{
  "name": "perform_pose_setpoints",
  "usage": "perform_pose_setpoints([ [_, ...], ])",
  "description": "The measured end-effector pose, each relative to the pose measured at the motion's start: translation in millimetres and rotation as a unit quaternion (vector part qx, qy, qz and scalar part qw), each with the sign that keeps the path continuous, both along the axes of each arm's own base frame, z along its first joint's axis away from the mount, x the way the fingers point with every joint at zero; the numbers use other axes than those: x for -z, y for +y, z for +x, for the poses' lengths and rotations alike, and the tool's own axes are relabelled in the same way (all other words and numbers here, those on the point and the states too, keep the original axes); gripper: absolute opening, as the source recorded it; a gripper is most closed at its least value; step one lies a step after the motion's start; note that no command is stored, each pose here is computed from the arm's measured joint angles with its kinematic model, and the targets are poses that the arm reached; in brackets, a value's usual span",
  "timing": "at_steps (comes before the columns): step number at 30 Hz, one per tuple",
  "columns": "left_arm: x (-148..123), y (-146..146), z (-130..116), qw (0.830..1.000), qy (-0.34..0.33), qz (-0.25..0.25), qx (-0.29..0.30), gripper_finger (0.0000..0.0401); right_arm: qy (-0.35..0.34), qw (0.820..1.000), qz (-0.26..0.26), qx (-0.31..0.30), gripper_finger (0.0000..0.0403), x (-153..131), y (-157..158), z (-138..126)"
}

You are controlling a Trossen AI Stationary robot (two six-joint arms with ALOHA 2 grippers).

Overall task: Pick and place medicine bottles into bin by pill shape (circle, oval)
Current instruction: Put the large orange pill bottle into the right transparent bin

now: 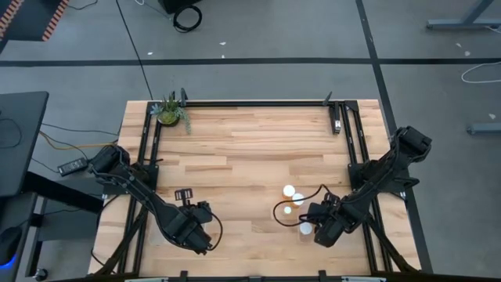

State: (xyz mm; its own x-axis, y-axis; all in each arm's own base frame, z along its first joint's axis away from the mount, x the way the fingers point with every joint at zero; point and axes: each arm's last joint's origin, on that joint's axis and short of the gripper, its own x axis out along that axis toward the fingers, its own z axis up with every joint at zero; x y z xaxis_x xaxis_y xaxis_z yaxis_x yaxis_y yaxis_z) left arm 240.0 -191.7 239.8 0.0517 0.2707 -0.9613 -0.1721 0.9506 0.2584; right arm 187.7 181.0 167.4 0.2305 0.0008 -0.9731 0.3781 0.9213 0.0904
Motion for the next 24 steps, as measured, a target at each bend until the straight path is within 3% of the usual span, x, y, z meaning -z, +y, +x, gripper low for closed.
perform_pose_setpoints([
  [4,0.0,-0.4,-0.3,1.000,-0.001,0.000,-0.001,0.0015,-0.006,1.000,0.005,-0.005,0.0293,-12.5,4.8,4.8],
  [15,-0.1,-0.2,-0.1,1.000,-0.001,0.002,0.003,0.0024,-0.036,0.996,-0.075,-0.035,0.0296,-64.0,-1.0,24.6],
  [24,-0.1,-0.5,-0.4,1.000,-0.002,0.003,0.003,0.0014,-0.046,0.994,-0.096,-0.039,0.0290,-70.4,-39.1,58.3],
])
